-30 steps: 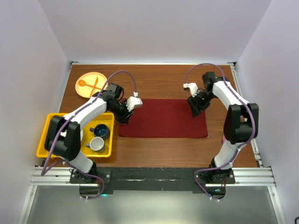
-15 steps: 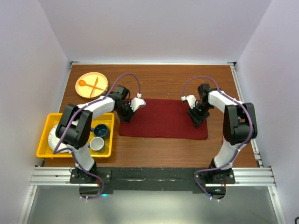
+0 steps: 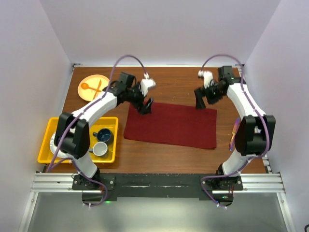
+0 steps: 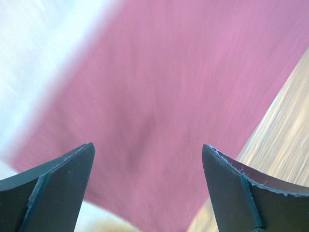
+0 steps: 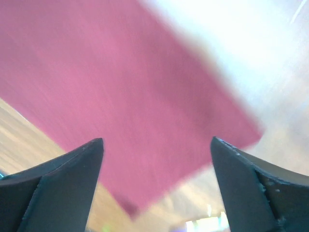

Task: Fold the napkin into a case and place the utensils inside
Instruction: Adjust the items.

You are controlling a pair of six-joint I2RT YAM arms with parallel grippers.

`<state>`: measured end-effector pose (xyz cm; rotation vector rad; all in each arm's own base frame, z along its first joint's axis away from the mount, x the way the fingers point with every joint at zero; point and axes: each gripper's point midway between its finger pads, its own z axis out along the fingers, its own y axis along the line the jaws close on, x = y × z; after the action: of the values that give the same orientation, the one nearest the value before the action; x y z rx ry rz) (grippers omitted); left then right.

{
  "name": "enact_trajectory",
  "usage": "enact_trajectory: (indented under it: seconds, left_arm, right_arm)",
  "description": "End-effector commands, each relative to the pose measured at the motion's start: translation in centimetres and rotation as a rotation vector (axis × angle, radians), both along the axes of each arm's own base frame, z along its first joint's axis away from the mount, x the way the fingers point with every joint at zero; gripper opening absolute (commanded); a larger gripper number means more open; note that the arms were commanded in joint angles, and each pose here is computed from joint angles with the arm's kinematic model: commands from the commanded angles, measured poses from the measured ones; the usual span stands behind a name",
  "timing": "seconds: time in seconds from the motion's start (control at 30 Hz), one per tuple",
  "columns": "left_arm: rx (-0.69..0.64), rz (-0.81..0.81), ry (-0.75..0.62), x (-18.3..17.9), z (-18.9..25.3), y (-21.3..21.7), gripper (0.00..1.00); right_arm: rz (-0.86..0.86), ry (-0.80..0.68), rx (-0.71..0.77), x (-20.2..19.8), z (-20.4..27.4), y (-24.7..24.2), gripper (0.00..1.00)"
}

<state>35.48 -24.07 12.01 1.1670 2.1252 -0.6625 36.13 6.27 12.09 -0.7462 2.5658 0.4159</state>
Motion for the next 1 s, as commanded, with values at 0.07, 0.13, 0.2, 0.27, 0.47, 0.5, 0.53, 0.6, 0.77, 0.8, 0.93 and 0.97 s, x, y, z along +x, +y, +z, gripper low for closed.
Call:
enact_trajectory:
  seconds: [0.07,0.13,0.2,0.27,0.47,0.5,0.53,0.6,0.77,0.8,0.93,0.97]
  left_arm:
    - [-0.547,0.133,-0.226,3.9,16.7,-5.3,1.0]
    - [-0.65,0.165,-0.265,3.0,17.1,-4.8,1.0]
    - [-0.857,0.191,-0.43,2.9,22.0,-3.9,1.0]
    - [-0.952,0.316,-0.36,3.6,22.7,-2.2,1.0]
    - [-0.917,0.446,-0.045,5.5,16.5,-4.3,1.0]
    - [-0.936,0.474,0.012,5.4,15.4,-4.6,1.0]
    - [-0.973,0.501,0.129,4.8,13.5,-5.5,1.0]
    - [-0.96,0.521,0.231,4.5,10.5,-6.6,1.0]
    - [-0.965,0.561,0.423,4.3,6.1,-9.4,1.0]
    - [-0.956,0.585,0.457,4.5,4.5,-9.6,1.0]
    - [-0.971,0.613,0.503,5.4,2.2,-10.5,1.0]
    - [-0.975,0.621,0.518,5.6,1.7,-10.7,1.0]
  right_arm:
    - [-0.108,-0.249,0.591,4.2,12.4,8.7,0.98]
    - [-0.13,-0.278,0.635,4.6,13.6,9.7,0.98]
    - [-0.109,-0.387,0.635,5.1,15.7,10.5,0.98]
    - [-0.231,-0.501,0.628,6.5,17.6,9.4,0.98]
    - [-0.4,-0.066,0.919,6.3,11.8,12.4,0.98]
    - [-0.457,0.006,0.932,5.7,10.0,12.9,0.98]
    - [-0.437,-0.016,0.95,5.4,10.0,13.9,0.98]
    - [-0.447,0.009,0.963,4.4,8.6,14.7,0.98]
    - [-0.464,0.139,0.968,3.8,4.6,17.3,0.98]
    - [-0.47,0.156,0.959,3.8,3.6,17.4,0.98]
    - [-0.495,0.234,0.937,4.1,-0.8,17.7,0.98]
    - [-0.492,0.241,0.937,4.1,-1.3,17.8,0.98]
